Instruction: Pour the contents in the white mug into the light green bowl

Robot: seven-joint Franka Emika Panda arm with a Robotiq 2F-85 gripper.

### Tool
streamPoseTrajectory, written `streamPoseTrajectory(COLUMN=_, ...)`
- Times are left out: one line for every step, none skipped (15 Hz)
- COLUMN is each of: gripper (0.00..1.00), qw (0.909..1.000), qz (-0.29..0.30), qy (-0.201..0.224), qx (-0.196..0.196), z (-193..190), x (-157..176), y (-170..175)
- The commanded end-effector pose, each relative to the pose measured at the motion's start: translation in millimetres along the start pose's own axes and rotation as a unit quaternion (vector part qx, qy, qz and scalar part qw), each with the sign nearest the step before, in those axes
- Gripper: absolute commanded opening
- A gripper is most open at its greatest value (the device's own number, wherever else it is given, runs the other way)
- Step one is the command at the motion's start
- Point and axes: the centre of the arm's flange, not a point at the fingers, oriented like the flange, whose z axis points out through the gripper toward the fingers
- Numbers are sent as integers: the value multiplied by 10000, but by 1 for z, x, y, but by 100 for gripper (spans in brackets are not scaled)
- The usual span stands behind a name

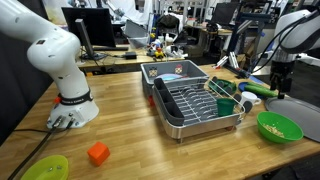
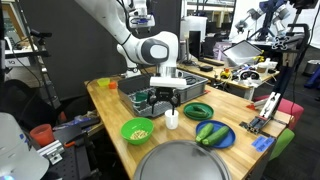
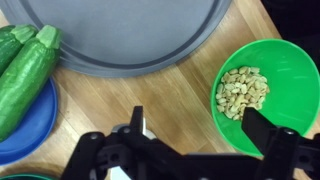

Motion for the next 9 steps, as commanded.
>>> streamPoseTrajectory(gripper=100, qw=10000, qz=3, qy=-4, qx=7, z=1, x=0, y=1)
streamPoseTrajectory(gripper=100, qw=10000, qz=8, qy=-11, qx=20, z=4, x=0, y=1)
streamPoseTrajectory(gripper=100, qw=10000, qz=9, qy=-15, qx=27, z=4, x=0, y=2)
streamPoseTrajectory(gripper=100, qw=10000, qz=8, qy=-15, qx=28, z=5, x=0, y=2)
streamPoseTrajectory(gripper=100, qw=10000, qz=8, qy=-15, qx=28, z=5, x=0, y=2)
streamPoseTrajectory(gripper=100, qw=10000, qz=8, qy=-15, qx=27, z=5, x=0, y=2)
streamPoseTrajectory(gripper=100, qw=10000, qz=9, qy=-15, qx=27, z=5, x=0, y=2)
streamPoseTrajectory(gripper=100, qw=10000, qz=9, qy=-15, qx=27, z=5, x=0, y=2)
streamPoseTrajectory(gripper=100, qw=10000, qz=8, qy=-15, qx=27, z=5, x=0, y=2)
